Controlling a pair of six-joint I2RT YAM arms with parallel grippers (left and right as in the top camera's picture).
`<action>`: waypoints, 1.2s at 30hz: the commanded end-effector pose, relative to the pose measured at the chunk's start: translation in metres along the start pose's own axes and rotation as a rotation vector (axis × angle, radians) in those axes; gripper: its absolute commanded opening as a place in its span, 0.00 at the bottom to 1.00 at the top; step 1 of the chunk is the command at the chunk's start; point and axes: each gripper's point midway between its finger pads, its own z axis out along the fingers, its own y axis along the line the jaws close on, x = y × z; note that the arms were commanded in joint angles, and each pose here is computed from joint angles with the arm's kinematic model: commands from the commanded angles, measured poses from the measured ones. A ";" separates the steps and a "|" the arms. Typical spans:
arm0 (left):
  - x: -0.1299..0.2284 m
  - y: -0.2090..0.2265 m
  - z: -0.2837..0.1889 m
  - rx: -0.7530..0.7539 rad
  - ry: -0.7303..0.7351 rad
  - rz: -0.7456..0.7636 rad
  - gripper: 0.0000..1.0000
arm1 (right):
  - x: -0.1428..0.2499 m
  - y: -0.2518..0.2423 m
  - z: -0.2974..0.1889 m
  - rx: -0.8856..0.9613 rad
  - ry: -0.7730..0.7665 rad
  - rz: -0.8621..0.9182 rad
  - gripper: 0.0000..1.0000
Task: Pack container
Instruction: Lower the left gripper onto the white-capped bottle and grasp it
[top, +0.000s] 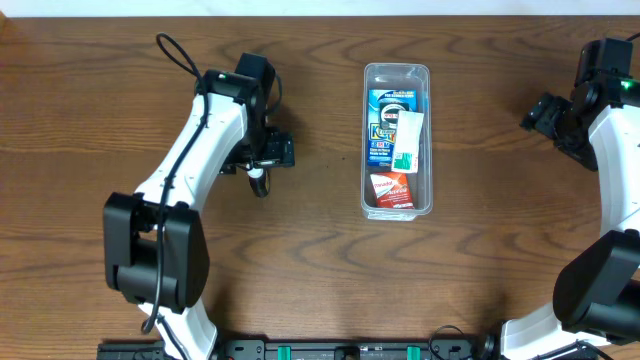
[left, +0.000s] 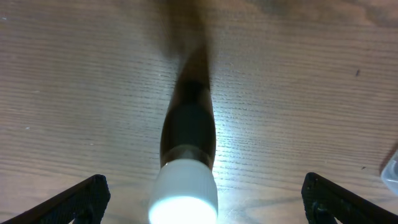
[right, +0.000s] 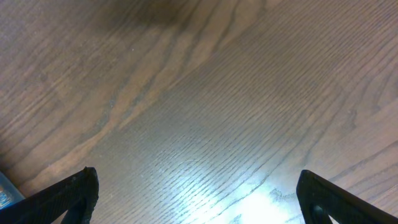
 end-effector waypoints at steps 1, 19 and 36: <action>0.004 0.002 0.019 -0.015 0.063 0.015 1.00 | -0.001 -0.002 0.001 0.006 0.001 0.004 0.99; 0.009 0.005 0.043 -0.039 0.134 0.004 0.94 | -0.001 -0.002 0.001 0.006 0.001 0.005 0.99; 0.008 0.003 0.055 -0.022 0.117 0.005 0.79 | -0.001 -0.002 0.001 0.006 0.001 0.005 0.99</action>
